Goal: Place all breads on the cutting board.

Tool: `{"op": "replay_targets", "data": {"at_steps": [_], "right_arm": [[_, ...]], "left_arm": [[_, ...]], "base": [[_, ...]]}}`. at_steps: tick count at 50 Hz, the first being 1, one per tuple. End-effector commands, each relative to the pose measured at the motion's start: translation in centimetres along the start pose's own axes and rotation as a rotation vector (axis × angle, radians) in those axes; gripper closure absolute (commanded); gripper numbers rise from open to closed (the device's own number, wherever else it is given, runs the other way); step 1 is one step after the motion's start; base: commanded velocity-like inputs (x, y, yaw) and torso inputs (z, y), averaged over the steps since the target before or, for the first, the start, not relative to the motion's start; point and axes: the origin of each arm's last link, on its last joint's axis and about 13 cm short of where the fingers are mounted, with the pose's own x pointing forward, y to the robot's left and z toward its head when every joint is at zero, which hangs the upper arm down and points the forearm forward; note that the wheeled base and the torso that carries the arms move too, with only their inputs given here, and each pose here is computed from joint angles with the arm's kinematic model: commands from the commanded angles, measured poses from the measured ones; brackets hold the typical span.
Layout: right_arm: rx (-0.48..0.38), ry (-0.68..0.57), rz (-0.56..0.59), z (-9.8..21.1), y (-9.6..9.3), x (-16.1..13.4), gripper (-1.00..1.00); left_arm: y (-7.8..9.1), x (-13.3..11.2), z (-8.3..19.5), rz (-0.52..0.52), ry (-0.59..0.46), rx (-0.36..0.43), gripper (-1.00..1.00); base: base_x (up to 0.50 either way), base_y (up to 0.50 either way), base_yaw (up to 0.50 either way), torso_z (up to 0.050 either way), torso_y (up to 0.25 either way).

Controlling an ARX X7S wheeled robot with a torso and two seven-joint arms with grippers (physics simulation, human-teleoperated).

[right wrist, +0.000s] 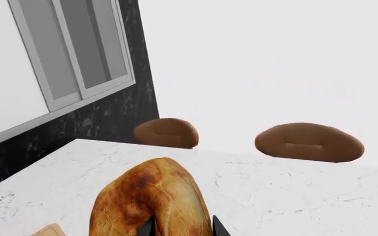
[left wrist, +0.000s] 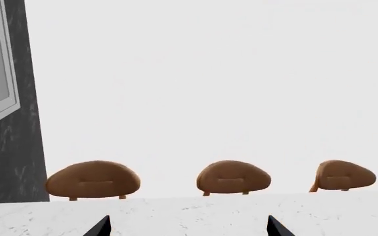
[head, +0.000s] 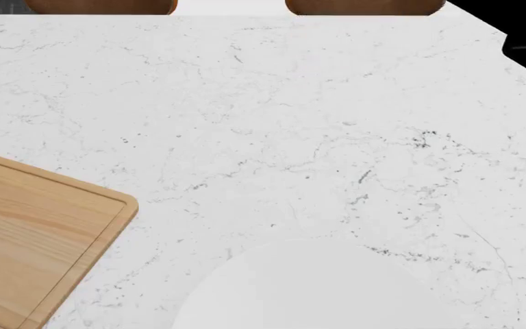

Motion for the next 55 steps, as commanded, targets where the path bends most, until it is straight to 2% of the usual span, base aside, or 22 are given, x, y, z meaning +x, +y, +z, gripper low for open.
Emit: {"op": "replay_targets", "data": {"at_steps": [1,10,15,18,20,23,25,28,29,30,33,36,37,38,39,41,42,43,44,45,49,55], "right_arm": [[-0.012,-0.025,0.034,1.6,0.5,2.1,1.00],[-0.003,-0.030,0.040,1.9,0.8,3.7,1.00],[-0.050,-0.019,-0.007,1.7,0.6,4.1,1.00],[-0.075,-0.063,-0.031,2.0,0.6,4.3,1.00],[-0.027,-0.104,-0.007,2.7,0.8,4.1,1.00],[-0.023,-0.137,-0.013,3.1,1.0,4.1,1.00],[-0.043,-0.148,-0.055,3.1,0.9,4.3,1.00],[-0.144,-0.149,-0.104,2.5,1.0,4.5,1.00],[-0.192,-0.234,-0.079,2.3,1.2,4.3,1.00],[-0.173,-0.170,-0.056,2.0,1.4,4.4,1.00],[-0.159,-0.158,-0.097,1.5,1.2,4.8,1.00],[-0.100,-0.150,-0.049,1.0,0.8,4.9,1.00],[-0.113,-0.155,-0.049,1.0,0.8,4.8,1.00],[-0.060,-0.200,-0.015,1.2,0.8,4.5,1.00],[-0.054,-0.240,-0.014,1.5,0.8,4.3,1.00],[-0.079,-0.282,-0.074,1.7,0.7,4.3,1.00],[-0.072,-0.277,-0.057,1.8,0.8,4.2,1.00],[-0.108,-0.277,-0.112,1.8,0.7,4.3,1.00],[-0.099,-0.274,-0.061,1.8,1.0,4.4,1.00],[-0.129,-0.246,-0.060,1.6,1.1,4.5,1.00],[-0.125,-0.247,-0.058,1.7,1.3,4.8,1.00],[-0.082,-0.246,-0.051,1.7,1.1,4.8,1.00]], "left_arm": [[-0.1,-0.2,0.5,0.067,-0.042,0.002,-1.00],[-0.2,0.0,0.5,0.081,-0.045,0.012,-1.00],[-0.3,0.2,0.3,0.082,-0.036,0.026,-1.00],[-0.1,0.4,0.1,0.088,-0.028,0.021,-1.00],[-0.1,0.4,0.1,0.090,-0.027,0.023,-1.00],[-0.2,0.4,0.1,0.089,-0.028,0.024,-1.00],[-0.2,0.5,0.0,0.090,-0.022,0.027,-1.00],[-0.1,0.6,-0.2,0.094,-0.015,0.027,-1.00],[0.0,0.7,-0.3,0.096,-0.014,0.026,-1.00],[0.0,0.7,-0.3,0.097,-0.012,0.026,-1.00],[0.0,0.8,-0.4,0.099,-0.008,0.025,-1.00],[0.0,0.8,-0.5,0.100,-0.001,0.030,-1.00],[0.1,0.8,-0.5,0.101,-0.001,0.030,-1.00],[0.2,0.9,-0.6,0.104,0.001,0.028,-1.00],[0.2,1.0,-0.7,0.106,0.005,0.025,-1.00],[0.3,1.0,-0.8,0.106,0.007,0.023,-1.00],[0.3,1.1,-0.8,0.106,0.008,0.023,-1.00],[0.3,1.1,-0.9,0.105,0.010,0.020,-1.00],[0.3,1.1,-0.9,0.106,0.010,0.020,-1.00],[0.3,1.0,-0.8,0.106,0.009,0.019,-1.00],[0.1,0.8,-0.6,0.106,-0.001,0.019,-1.00],[0.0,0.7,-0.4,0.104,-0.008,0.023,-1.00]], "base": [[0.00,0.02,0.00,0.000,0.000],[0.00,0.02,0.00,0.000,0.000],[0.00,0.02,0.00,0.000,0.000],[0.00,0.02,0.00,0.000,0.000],[0.00,0.02,-0.01,0.000,0.000],[0.00,0.02,0.00,0.000,0.000],[0.00,0.02,0.00,0.000,0.000],[0.00,0.02,-0.01,0.000,0.000],[0.00,0.02,0.00,0.000,0.000],[0.00,0.02,-0.01,0.000,0.000],[0.00,0.02,-0.01,0.000,0.000],[0.00,0.02,0.00,0.000,0.000],[0.00,0.02,-0.01,0.000,0.000],[0.00,0.02,0.00,0.000,0.000],[0.00,0.02,-0.01,0.000,0.000],[0.00,0.02,0.00,0.000,0.000],[0.00,0.02,-0.01,0.000,0.000],[0.00,0.02,-0.01,0.000,0.000],[0.00,0.02,-0.01,0.000,0.000],[0.00,0.02,0.00,0.000,0.000],[0.00,0.02,0.00,0.000,0.000],[0.01,0.01,0.31,0.000,0.000]]}}
